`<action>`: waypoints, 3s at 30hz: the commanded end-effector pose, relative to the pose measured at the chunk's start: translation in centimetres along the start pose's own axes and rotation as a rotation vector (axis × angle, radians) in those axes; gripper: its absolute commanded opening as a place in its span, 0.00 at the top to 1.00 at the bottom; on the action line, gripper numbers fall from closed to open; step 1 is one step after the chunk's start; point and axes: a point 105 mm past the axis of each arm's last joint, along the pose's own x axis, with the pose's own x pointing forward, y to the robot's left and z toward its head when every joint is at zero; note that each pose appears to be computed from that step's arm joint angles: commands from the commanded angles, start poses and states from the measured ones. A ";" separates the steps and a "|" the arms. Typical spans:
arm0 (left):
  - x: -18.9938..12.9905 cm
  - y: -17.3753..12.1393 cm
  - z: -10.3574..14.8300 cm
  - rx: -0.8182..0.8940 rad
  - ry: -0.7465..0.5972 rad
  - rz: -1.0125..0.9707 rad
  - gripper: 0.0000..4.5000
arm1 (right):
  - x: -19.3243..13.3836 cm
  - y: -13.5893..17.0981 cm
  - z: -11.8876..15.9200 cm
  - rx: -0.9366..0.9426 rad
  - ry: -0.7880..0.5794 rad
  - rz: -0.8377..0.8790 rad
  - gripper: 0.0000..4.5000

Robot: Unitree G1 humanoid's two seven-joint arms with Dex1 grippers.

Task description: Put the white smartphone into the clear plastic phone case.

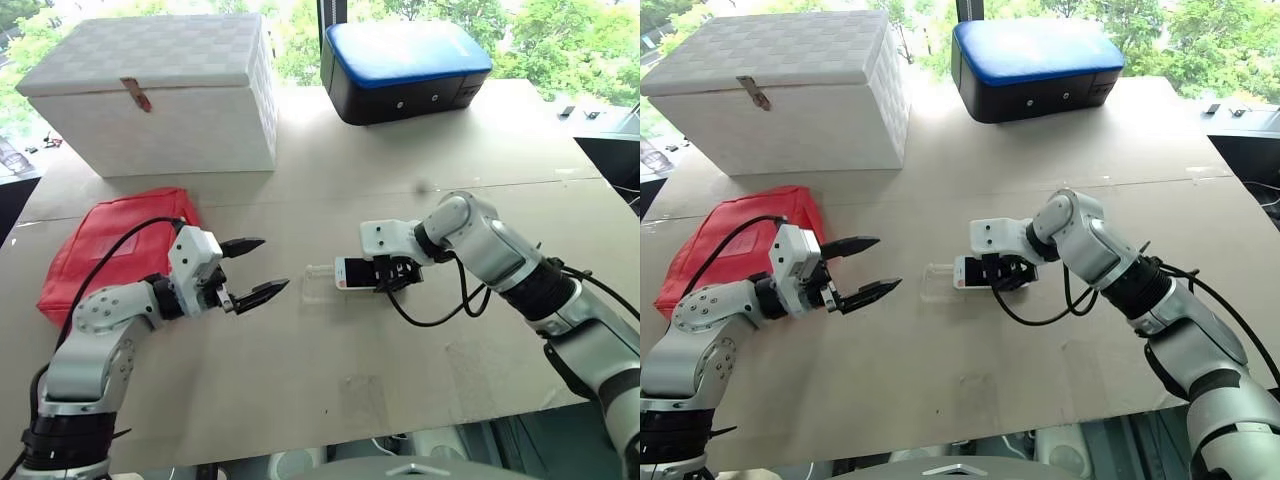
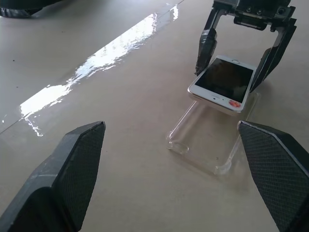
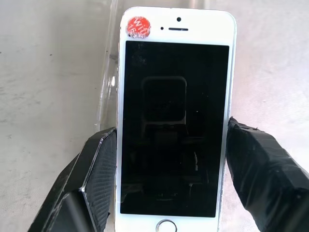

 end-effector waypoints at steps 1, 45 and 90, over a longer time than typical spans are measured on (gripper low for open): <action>-0.1 -0.1 0.7 0.035 -0.020 0.000 0.00 | -1.6 -0.3 1.9 -0.013 -0.039 -0.017 0.36; -0.3 -0.5 -0.1 0.033 -0.009 -0.017 0.00 | -0.3 1.1 1.5 0.074 0.046 -0.020 0.01; -1.3 -1.4 1.4 0.038 -0.040 -0.003 0.00 | 7.9 2.8 -3.2 0.240 -0.060 0.058 0.99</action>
